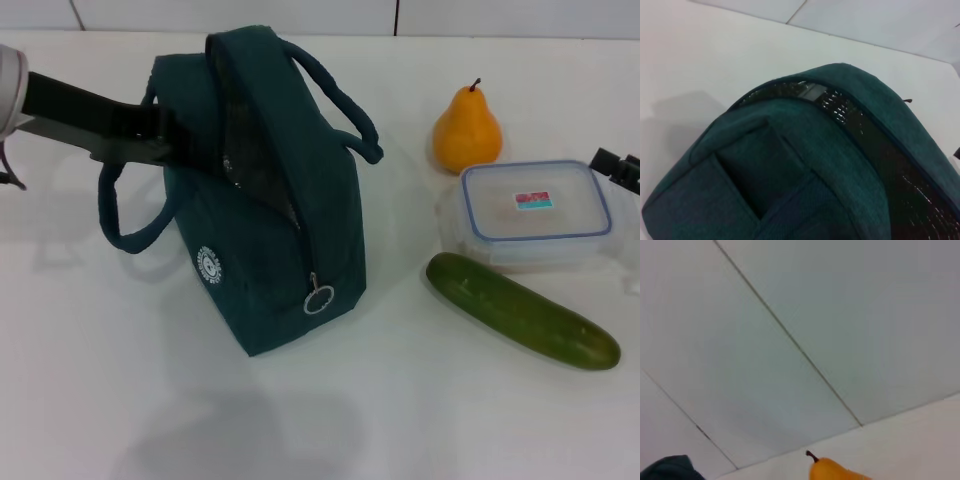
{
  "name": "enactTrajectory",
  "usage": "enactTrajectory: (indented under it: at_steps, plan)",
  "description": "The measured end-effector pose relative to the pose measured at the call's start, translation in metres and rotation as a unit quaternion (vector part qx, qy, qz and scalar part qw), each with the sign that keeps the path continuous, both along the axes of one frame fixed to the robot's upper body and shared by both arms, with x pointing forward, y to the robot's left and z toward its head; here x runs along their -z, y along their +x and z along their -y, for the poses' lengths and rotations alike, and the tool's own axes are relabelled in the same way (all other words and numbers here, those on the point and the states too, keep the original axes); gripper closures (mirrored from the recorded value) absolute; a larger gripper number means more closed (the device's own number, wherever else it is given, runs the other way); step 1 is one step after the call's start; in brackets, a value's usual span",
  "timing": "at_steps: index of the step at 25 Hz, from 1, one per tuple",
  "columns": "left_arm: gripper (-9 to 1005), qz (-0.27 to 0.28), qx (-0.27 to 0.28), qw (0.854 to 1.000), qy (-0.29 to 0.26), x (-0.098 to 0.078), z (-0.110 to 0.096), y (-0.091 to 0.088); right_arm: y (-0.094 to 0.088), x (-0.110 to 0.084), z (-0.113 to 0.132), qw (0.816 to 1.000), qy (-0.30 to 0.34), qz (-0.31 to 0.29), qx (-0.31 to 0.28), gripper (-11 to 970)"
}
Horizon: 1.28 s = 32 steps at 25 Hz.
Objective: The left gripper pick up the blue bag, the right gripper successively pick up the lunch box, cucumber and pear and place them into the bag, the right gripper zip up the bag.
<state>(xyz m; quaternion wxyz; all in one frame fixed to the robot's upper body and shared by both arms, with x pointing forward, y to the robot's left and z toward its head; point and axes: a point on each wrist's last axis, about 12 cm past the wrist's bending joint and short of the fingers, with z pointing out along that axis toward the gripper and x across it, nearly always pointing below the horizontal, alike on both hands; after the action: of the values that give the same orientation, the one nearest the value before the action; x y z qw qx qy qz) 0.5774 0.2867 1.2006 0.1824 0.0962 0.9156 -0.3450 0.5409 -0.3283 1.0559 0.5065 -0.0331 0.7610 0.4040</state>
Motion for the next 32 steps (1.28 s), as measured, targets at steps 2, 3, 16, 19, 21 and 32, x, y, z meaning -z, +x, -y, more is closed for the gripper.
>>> enactTrajectory:
  at_steps: [2, 3, 16, 19, 21, 32]
  plan:
    - [957, -0.001, 0.000, 1.000, 0.000, 0.000, 0.000, 0.000, -0.001, 0.001, 0.000, 1.000, 0.001, -0.003, 0.001, 90]
    - [957, -0.003, 0.000, 1.000, -0.001, 0.001, 0.000, 0.000, -0.002, 0.002, 0.001, 1.000, 0.002, -0.004, 0.003, 90]
    - [958, -0.009, 0.003, 1.000, -0.005, 0.004, 0.001, 0.001, -0.009, 0.014, -0.001, 0.999, 0.010, -0.033, 0.017, 94]
    - [958, -0.010, 0.002, 1.000, -0.005, 0.005, 0.001, 0.001, -0.012, 0.016, 0.001, 0.999, 0.011, -0.035, 0.020, 94]
    - [958, -0.010, 0.002, 1.000, -0.005, 0.005, 0.001, 0.000, -0.014, 0.017, 0.001, 0.999, 0.016, -0.037, 0.021, 95]
    - [958, -0.011, 0.005, 1.000, -0.006, 0.006, 0.002, 0.000, -0.014, 0.019, -0.008, 0.999, 0.029, -0.042, 0.015, 98]
